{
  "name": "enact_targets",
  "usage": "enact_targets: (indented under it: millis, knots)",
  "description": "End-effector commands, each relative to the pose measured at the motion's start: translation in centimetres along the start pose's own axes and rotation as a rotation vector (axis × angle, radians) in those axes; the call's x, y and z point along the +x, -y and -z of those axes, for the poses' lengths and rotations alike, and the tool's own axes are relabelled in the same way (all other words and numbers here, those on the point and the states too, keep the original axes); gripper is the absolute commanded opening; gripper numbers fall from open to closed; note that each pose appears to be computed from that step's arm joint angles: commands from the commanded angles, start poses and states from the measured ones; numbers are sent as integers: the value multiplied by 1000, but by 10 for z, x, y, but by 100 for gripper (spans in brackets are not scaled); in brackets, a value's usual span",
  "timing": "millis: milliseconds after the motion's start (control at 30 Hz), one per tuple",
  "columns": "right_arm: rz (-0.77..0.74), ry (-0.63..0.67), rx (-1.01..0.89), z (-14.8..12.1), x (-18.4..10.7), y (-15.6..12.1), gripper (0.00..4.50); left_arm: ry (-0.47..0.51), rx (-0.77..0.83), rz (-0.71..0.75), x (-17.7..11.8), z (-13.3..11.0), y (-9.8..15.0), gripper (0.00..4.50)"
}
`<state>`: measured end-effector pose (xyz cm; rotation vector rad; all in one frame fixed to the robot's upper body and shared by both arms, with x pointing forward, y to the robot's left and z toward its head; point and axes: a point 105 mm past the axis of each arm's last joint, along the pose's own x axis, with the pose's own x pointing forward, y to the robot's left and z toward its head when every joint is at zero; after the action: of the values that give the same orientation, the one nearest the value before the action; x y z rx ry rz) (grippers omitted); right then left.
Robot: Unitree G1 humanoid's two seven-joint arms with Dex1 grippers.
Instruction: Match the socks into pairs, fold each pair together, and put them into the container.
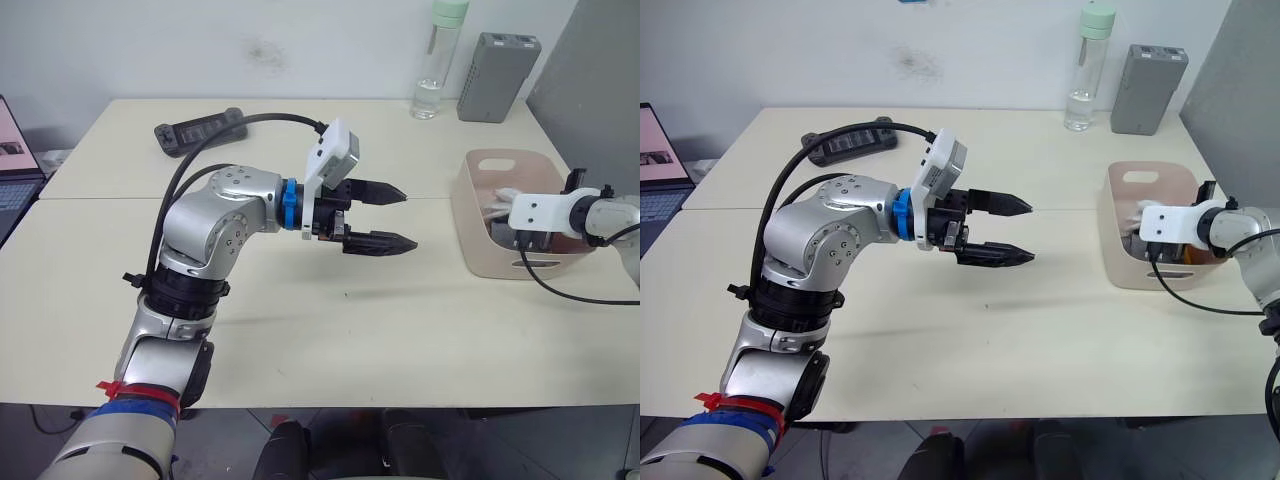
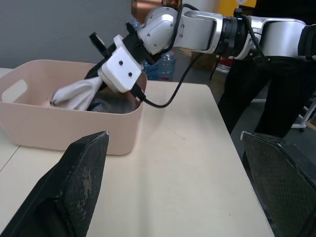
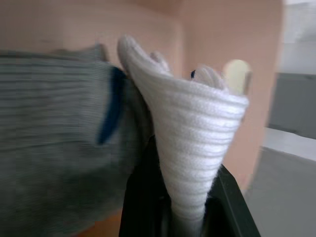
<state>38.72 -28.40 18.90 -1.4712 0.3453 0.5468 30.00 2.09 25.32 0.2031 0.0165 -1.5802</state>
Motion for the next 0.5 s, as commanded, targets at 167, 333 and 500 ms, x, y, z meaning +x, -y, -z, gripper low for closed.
enact_targets:
  millis: [167,333,500]
  knots:
    - [-96,41,99,-10,-25,20,295,-15,52,11,0,0,1,450]
    - [-162,64,170,-16,-37,16,444,-19,51,7,-1,2,0,450]
    - [-146,75,203,-18,-59,20,444,-17,48,-7,-5,3,-2,450]
